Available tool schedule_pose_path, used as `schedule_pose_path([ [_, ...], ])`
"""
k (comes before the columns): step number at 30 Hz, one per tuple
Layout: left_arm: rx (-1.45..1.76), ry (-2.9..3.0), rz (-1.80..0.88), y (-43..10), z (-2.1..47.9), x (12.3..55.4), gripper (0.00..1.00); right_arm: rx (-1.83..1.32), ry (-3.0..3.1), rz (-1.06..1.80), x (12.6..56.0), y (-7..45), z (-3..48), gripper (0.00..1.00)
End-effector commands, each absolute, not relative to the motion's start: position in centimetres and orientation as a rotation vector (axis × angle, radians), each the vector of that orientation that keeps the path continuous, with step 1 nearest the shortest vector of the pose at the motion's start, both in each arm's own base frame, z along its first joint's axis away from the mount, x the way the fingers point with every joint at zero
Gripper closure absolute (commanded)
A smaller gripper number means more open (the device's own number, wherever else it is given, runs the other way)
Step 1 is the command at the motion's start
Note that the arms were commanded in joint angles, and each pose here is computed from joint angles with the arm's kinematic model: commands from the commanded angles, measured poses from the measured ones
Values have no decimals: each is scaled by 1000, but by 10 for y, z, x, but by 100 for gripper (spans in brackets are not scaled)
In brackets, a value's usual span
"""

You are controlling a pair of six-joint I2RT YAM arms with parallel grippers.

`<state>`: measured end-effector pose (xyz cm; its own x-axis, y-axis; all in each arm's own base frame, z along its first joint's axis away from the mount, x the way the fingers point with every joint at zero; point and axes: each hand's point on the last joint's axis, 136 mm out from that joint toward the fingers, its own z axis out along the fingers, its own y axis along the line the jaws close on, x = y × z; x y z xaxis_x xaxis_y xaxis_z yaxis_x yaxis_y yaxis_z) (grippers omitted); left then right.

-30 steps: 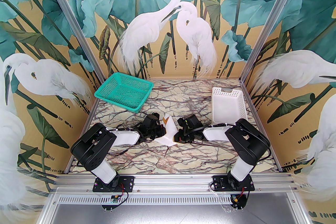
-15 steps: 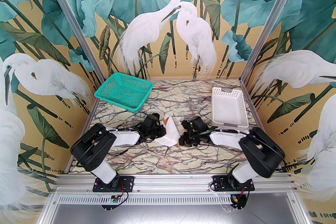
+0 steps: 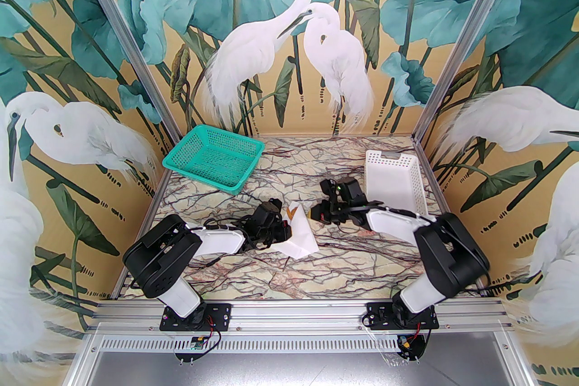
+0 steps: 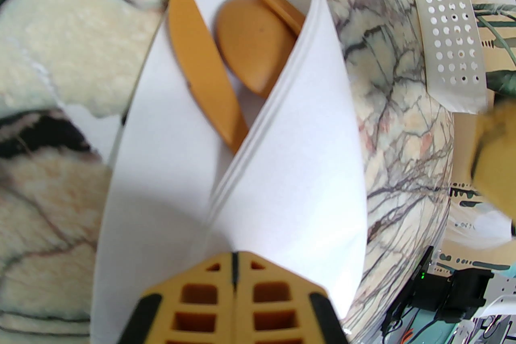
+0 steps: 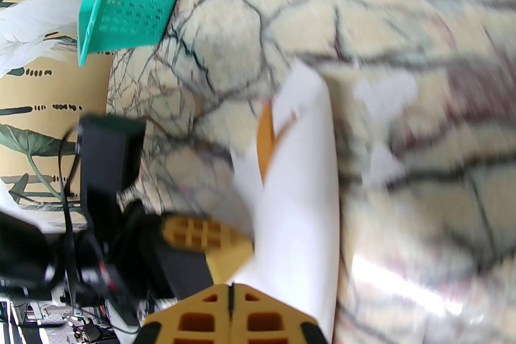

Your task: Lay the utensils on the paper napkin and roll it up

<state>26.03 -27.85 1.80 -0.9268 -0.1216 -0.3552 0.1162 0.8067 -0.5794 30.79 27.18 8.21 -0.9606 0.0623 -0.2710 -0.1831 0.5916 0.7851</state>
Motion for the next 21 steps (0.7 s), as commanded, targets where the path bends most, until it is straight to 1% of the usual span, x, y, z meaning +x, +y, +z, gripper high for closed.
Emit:
schedule_pose_path([
  [1,-10,2787,-743,-255,-19,227,100,-116,2484,1304,335,277,84,100],
  [4,-9,2793,-740,-254,-21,225,100,-112,2497,1318,343,282,76,100],
  [11,-6,2798,-732,-253,-21,224,100,-98,2547,1353,346,289,52,100],
  [21,-23,2818,-693,-249,-26,223,100,-64,2597,1310,350,286,28,100],
])
